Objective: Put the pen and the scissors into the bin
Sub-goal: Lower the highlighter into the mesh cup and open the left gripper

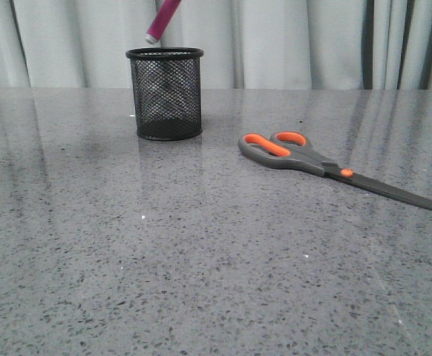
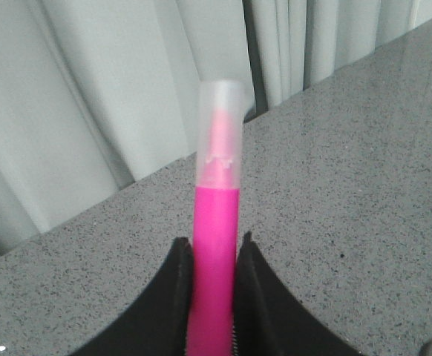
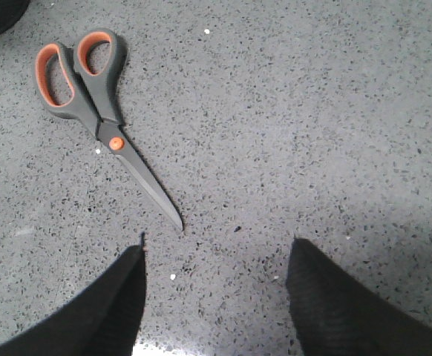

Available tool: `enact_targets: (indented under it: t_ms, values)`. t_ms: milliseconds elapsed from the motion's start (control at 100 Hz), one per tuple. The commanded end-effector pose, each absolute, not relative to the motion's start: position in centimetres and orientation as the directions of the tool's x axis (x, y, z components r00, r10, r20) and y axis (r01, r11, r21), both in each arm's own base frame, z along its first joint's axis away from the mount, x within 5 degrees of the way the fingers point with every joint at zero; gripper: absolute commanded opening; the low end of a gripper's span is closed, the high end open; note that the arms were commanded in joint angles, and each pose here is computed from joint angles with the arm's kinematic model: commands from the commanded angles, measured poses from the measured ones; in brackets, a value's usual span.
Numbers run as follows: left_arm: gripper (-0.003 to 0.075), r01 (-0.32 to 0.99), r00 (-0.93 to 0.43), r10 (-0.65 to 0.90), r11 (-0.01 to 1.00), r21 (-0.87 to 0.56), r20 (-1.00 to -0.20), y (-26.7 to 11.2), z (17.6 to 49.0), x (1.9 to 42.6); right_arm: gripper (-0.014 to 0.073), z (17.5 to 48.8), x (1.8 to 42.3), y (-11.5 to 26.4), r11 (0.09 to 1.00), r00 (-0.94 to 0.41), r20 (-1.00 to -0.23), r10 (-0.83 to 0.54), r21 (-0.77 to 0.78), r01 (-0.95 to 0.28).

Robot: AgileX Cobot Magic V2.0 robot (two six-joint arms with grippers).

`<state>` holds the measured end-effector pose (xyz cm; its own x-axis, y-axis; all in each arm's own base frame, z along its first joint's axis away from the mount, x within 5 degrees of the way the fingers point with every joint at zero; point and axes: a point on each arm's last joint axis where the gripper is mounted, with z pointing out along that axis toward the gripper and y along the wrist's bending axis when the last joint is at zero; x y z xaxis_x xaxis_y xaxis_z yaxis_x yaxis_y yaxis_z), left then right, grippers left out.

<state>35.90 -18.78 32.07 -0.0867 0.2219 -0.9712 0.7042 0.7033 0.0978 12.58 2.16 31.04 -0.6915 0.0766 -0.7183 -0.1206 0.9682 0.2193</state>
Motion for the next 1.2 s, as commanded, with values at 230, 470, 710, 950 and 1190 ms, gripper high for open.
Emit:
enact_targets:
  t_ms: [230,470,710,950,1190]
  values:
    - [-0.0022,0.730,-0.074,0.126,0.683,0.032,-0.989,-19.6,33.6,35.7,0.0379,32.3,13.0,2.1,0.970,-0.633,-0.769,0.083,0.208,-0.126]
    - [-0.0022,0.730,-0.088,0.131,0.683,0.025,-0.988,-19.7,33.0,36.0,0.0379,32.3,13.0,2.1,0.970,-0.633,-0.769,0.083,0.208,-0.126]
    - [-0.0022,0.732,-0.087,0.130,0.681,0.025,-0.988,-19.7,33.0,36.0,0.0379,32.3,13.0,2.1,0.970,-0.633,-0.769,0.083,0.208,-0.126]
    - [-0.0021,0.731,-0.087,0.132,0.682,0.026,-0.987,-19.7,33.0,36.0,0.0379,32.3,13.0,2.1,0.970,-0.635,-0.768,0.083,0.209,-0.126]
    - [-0.0020,0.736,-0.084,0.135,0.677,0.030,-0.987,-19.7,33.0,36.0,0.0379,32.3,13.0,2.1,0.970,-0.636,-0.767,0.082,0.209,-0.126]
